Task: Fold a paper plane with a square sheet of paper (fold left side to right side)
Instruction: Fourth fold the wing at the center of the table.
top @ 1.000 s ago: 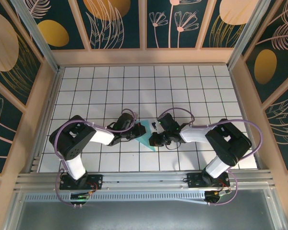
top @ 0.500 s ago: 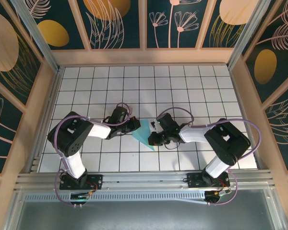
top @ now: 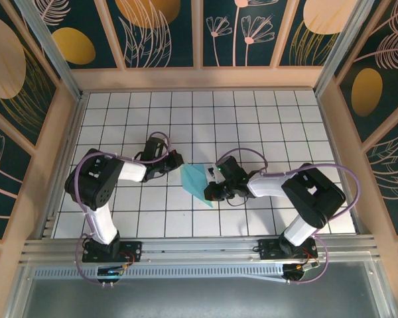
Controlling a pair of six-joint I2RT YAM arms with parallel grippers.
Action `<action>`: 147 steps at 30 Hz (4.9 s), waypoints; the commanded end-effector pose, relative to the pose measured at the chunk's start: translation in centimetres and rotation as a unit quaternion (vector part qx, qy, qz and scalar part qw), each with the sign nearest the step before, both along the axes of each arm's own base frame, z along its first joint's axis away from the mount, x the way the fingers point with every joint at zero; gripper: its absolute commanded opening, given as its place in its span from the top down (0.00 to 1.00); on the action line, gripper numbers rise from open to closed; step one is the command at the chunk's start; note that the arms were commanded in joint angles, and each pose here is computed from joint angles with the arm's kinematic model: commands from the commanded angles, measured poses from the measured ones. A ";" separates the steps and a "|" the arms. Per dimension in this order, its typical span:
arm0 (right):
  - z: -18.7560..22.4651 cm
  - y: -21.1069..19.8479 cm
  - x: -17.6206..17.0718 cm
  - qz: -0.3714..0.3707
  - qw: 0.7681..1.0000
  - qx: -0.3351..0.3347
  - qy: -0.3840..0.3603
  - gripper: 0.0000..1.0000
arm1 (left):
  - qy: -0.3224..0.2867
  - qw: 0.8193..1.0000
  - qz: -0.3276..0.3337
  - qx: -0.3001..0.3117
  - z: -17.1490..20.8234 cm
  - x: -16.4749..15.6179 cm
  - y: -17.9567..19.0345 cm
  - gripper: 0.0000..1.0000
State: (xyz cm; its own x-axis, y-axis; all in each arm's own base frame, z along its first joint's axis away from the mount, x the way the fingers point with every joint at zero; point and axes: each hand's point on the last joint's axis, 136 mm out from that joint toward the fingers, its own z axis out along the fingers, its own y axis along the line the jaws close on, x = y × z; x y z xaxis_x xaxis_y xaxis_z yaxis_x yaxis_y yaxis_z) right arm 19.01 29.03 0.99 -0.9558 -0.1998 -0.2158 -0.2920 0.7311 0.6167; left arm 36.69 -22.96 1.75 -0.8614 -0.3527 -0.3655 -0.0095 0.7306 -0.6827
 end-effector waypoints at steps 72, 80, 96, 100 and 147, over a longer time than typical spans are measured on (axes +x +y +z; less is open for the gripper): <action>2.1 2.3 2.6 -0.014 0.999 0.034 -0.003 1.00 | 0.037 0.992 -0.124 -0.001 -2.6 -10.7 -6.0 1.00; -0.2 0.8 1.6 -0.012 1.000 -0.015 0.018 1.00 | 0.045 0.992 -0.115 0.011 -3.1 -10.7 -5.6 1.00; -1.0 -1.7 -1.3 -0.001 0.997 -0.063 0.034 1.00 | 0.066 0.993 -0.089 0.032 -4.4 -10.7 -4.6 1.00; -0.5 -1.6 -1.2 0.002 0.998 -0.060 0.031 1.00 | 0.066 0.993 -0.089 0.032 -4.4 -10.6 -4.7 1.00; -0.2 -1.4 -3.6 -0.004 0.998 0.005 0.070 1.00 | 0.072 0.992 -0.091 0.040 -4.9 -10.8 -4.5 1.00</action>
